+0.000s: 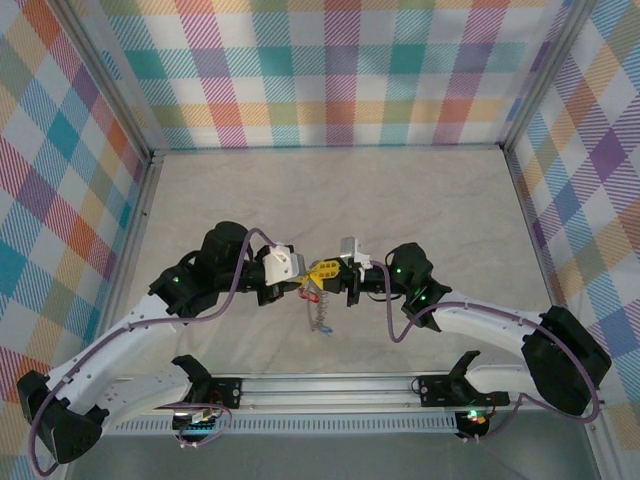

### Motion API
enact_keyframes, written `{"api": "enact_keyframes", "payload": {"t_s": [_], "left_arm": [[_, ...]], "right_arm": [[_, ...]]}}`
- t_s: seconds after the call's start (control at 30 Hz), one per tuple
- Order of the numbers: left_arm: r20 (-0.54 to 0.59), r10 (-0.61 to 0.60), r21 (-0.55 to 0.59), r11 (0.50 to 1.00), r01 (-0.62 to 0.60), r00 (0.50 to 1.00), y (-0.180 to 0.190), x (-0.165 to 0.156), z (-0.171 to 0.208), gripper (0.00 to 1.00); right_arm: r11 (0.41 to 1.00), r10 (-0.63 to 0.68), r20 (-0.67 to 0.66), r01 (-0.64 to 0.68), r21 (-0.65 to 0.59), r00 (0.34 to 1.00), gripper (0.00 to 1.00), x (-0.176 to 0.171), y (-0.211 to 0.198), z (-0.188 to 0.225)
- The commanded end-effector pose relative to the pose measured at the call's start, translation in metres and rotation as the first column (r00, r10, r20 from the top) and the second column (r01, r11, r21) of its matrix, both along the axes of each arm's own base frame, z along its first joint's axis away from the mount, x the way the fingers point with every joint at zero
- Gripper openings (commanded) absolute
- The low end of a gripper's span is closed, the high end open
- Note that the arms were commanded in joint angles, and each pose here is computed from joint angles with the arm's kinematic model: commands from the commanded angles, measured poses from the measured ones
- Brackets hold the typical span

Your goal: Put the keys on the keyring

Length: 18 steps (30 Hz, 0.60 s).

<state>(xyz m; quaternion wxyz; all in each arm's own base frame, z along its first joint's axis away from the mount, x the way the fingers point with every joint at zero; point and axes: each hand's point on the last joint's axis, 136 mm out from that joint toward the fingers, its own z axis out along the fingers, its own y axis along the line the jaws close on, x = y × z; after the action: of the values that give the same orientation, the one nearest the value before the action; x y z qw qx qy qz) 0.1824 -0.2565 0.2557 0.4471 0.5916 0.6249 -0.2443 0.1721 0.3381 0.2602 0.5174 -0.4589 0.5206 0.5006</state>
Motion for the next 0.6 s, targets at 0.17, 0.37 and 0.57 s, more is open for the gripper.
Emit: {"api": "enact_keyframes", "payload": {"t_s": [0.17, 0.37, 0.57], "left_arm": [[0.005, -0.067, 0.063, 0.996, 0.067, 0.998, -0.001, -0.004, 0.011, 0.01], [-0.036, -0.099, 0.147, 0.984, 0.103, 0.994, 0.001, -0.006, 0.006, 0.0], [-0.064, -0.144, 0.222, 0.963, 0.155, 0.988, 0.005, -0.011, 0.002, 0.0]], "right_arm": [[0.999, 0.029, 0.095, -0.027, -0.027, 0.995, 0.07, -0.008, 0.001, 0.006], [0.987, 0.067, 0.148, -0.044, -0.153, 0.987, 0.24, -0.012, -0.002, -0.008], [0.966, 0.12, 0.17, -0.076, -0.246, 0.978, 0.24, -0.017, -0.003, -0.011]]}}
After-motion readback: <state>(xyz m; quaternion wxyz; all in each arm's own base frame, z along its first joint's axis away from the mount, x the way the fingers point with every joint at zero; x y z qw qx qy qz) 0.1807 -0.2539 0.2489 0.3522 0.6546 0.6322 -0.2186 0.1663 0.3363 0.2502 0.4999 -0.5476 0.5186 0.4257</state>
